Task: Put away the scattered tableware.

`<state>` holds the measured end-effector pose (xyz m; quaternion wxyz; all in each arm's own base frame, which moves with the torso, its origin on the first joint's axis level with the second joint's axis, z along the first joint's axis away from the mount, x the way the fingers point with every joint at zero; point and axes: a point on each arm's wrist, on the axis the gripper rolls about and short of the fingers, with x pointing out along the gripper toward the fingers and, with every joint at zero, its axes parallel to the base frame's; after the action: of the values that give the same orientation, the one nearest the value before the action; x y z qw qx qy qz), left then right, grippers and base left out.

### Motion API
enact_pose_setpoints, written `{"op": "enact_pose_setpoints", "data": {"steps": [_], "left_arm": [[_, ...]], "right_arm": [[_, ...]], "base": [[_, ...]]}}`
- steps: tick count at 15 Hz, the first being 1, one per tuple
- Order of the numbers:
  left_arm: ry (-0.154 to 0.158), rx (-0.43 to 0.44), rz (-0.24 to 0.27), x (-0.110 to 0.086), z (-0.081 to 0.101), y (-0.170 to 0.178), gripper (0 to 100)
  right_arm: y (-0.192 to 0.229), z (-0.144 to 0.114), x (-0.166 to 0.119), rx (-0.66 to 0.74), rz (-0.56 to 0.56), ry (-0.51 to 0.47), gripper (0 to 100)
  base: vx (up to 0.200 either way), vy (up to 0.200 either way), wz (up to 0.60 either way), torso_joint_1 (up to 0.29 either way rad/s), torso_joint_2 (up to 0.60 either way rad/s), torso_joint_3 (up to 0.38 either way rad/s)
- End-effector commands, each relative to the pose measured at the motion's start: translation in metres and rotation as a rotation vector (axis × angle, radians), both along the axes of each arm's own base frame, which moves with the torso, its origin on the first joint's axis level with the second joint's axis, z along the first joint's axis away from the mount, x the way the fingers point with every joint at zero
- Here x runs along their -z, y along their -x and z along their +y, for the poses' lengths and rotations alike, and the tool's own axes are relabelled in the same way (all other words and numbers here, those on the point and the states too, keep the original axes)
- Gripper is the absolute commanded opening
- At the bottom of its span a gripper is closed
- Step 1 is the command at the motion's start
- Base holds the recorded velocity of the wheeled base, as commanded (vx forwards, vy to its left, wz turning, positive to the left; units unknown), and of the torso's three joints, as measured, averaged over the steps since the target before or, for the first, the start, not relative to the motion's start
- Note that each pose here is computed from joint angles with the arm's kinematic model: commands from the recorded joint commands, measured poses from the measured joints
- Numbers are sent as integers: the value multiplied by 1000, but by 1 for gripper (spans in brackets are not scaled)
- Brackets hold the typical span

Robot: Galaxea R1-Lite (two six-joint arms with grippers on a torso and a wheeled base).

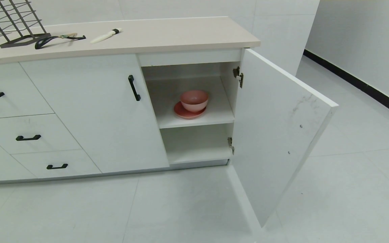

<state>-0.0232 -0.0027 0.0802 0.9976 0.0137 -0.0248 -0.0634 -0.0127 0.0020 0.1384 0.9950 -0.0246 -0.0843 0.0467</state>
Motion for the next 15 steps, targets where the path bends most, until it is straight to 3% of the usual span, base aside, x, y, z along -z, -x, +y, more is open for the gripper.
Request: {"op": "enact_pose_setpoints", "data": {"steps": [1,3,5,8,15], "left_arm": [[3,-2,1,0,0,0,100],[0,-3,1,0,0,0,100],[3,-8,1,0,0,0,100],[5,-3,0,0,0,0,100],[4,12,0,0,0,0,100]], "right_arm": [[-70,2,-61,-49,35,23,0],[-103,2,-58,-54,24,46,0],[-146,-12,-35,-37,112,67,0],[-184,-12,-36,-147,110,120,0],[-266,16,-45,-340,58,184,0]], "base": [[0,0,0,0,0,0],[0,0,0,0,0,0],[0,0,0,0,0,0],[0,0,0,0,0,0],[0,0,0,0,0,0]]}}
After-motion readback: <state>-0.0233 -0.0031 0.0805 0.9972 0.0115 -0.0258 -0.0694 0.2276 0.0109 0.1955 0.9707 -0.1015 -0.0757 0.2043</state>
